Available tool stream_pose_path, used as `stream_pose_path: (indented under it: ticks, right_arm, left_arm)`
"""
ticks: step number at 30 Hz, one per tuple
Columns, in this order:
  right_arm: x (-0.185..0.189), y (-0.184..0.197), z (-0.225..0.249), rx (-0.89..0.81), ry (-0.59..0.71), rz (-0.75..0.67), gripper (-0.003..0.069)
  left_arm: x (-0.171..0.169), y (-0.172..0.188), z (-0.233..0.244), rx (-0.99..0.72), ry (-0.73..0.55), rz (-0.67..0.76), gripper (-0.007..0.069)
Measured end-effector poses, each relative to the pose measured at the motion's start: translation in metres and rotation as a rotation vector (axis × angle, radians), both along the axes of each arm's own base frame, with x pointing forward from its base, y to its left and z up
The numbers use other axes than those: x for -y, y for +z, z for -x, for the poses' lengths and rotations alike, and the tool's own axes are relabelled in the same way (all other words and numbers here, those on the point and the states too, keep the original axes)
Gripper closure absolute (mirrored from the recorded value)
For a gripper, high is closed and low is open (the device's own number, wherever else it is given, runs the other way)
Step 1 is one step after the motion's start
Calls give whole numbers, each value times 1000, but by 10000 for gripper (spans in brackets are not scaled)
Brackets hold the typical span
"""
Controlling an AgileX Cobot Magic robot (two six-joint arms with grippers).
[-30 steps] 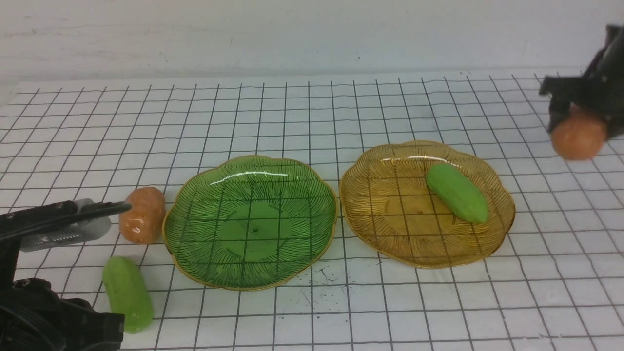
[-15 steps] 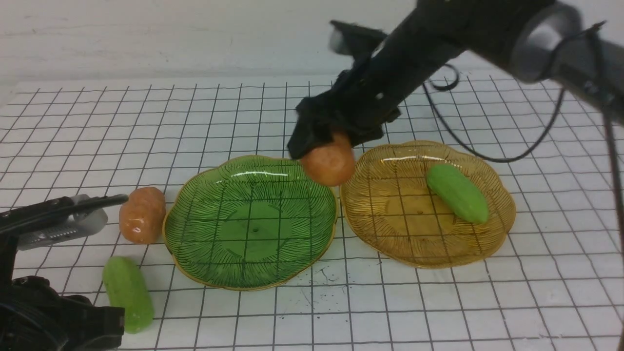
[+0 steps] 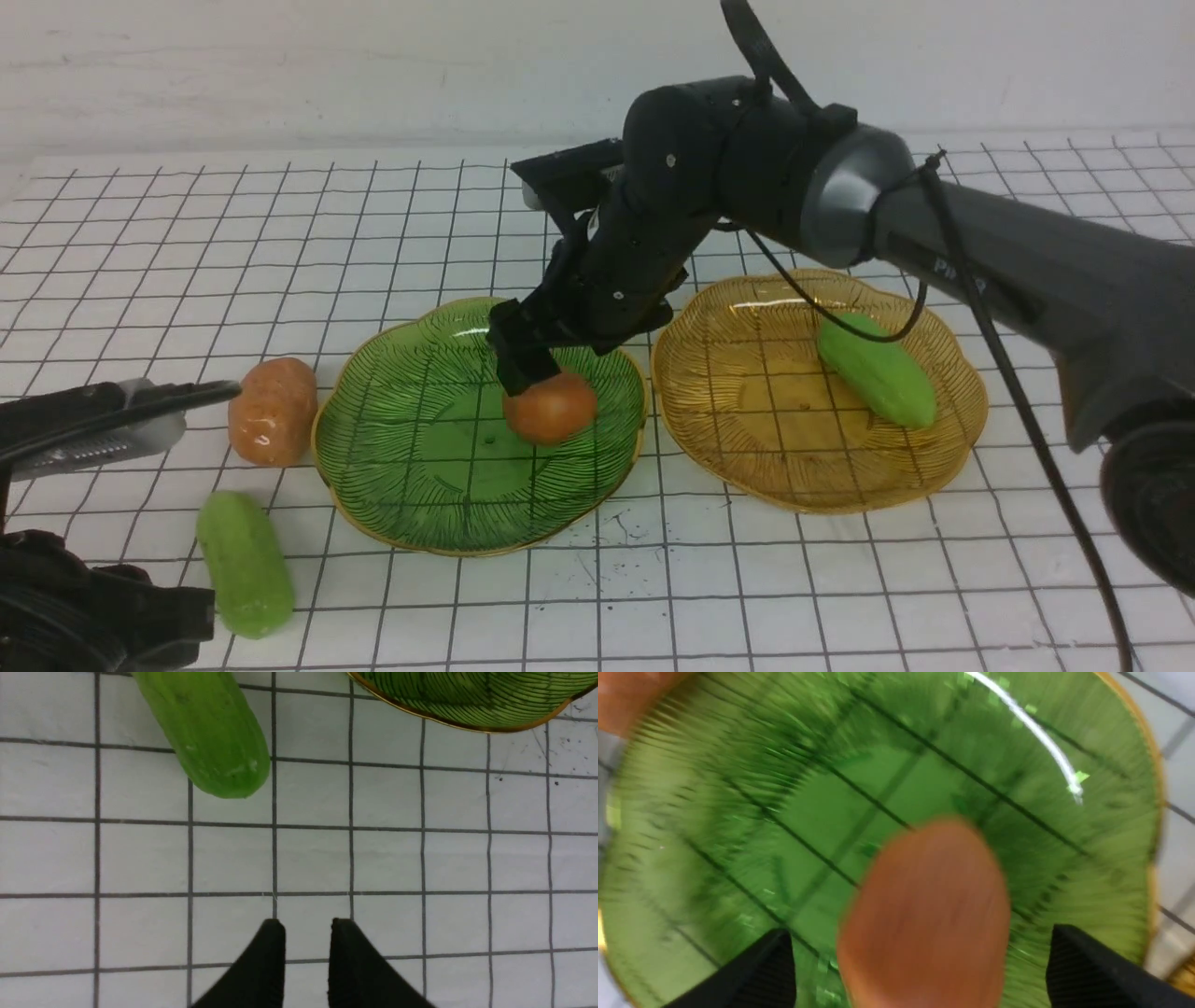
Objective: Put different types of vegetables on the plate.
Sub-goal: 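Move the green vegetable from the table onto the right plate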
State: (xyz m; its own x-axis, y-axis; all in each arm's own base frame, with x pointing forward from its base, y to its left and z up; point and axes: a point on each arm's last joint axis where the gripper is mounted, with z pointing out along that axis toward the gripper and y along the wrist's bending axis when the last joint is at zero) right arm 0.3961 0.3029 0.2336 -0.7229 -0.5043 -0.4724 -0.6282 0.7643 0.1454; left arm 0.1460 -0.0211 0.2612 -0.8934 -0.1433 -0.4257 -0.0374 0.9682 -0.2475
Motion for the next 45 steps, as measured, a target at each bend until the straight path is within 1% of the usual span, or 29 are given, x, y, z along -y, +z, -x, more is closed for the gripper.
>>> stream_pose_path:
  ticks: [1, 2, 5, 6, 8, 10, 11, 12, 14, 15, 16, 18, 20, 22, 24, 25, 27, 30, 34, 38, 41, 42, 43, 44, 45]
  right_arm:
    - [1, 0, 0, -1, 0, 13, -28]
    - [4, -2, 1, -10, 6, 52, -32]
    - [10, 1, 4, -44, 21, 126, -22]
    - [10, 3, 4, -42, 22, 128, -17]
    - [12, 19, 2, -2, 24, 143, 46]
    - [13, 35, 3, 30, 9, 125, 125]
    - [14, 37, 3, 31, 6, 123, 135]
    - [17, 55, 10, 40, -16, 85, 260]
    - [21, 70, 20, 32, -23, 45, 404]
    - [24, 80, 26, 32, -23, 23, 448]
    - [24, 78, 27, 25, -23, 23, 477]
    - [31, 95, 43, 8, -19, -19, 580]
    - [41, 103, 63, -28, -17, -39, 648]
    - [57, 111, 88, -49, -6, -40, 667]
    - [65, 114, 98, -55, -2, -37, 671]
    - [77, 119, 115, -57, 4, -35, 671]
    - [87, 119, 130, -65, 8, -27, 671]
    - [107, 116, 157, -83, 21, -10, 673]
    - [126, 111, 185, -96, 26, 3, 673]
    - [146, 110, 212, -87, 33, -2, 673]
    - [154, 111, 224, -75, 40, -7, 673]
    - [158, 113, 229, -63, 42, -15, 673]
    - [164, 116, 238, -44, 45, -26, 673]
    - [167, 119, 242, -31, 48, -32, 673]
    - [169, 119, 244, -25, 49, -32, 673]
  left_arm:
    - [0, 0, 0, 0, 10, 1, 479]
    - [-1, 0, -1, 3, 28, 6, 445]
    - [-1, 1, -3, 25, 44, 10, 386]
    - [-1, 1, -3, 28, 45, 10, 381]
    - [-3, 3, -7, 71, 56, -4, 303]
    - [-3, 3, -10, 86, 59, -12, 254]
    - [-4, 2, -11, 85, 65, -13, 238]
    - [-5, -2, -15, 71, 83, -19, 190]
    - [-6, -7, -21, 38, 113, -20, 158]
    - [-7, -10, -24, 28, 136, -17, 148]
    - [-7, -11, -25, 23, 135, -20, 146]
    - [-9, -19, -35, 4, 179, -25, 136]
    - [-12, -28, -47, 0, 224, -40, 136]
    - [-14, -40, -60, -6, 256, -56, 136]
    - [-15, -44, -66, 4, 270, -58, 136]
    - [-15, -53, -75, 1, 286, -56, 136]
    - [-15, -60, -82, 4, 295, -51, 136]
    - [-15, -78, -92, -34, 305, -50, 136]
    - [-13, -92, -101, -55, 326, -33, 136]
    - [-13, -111, -103, -136, 336, -37, 136]
    - [-13, -113, -104, -143, 335, -39, 144]
    - [-13, -113, -104, -142, 332, -41, 159]
    - [-13, -111, -104, -138, 320, -48, 209]
    - [-13, -109, -103, -137, 311, -54, 232]
    - [-13, -108, -103, -134, 302, -58, 235]
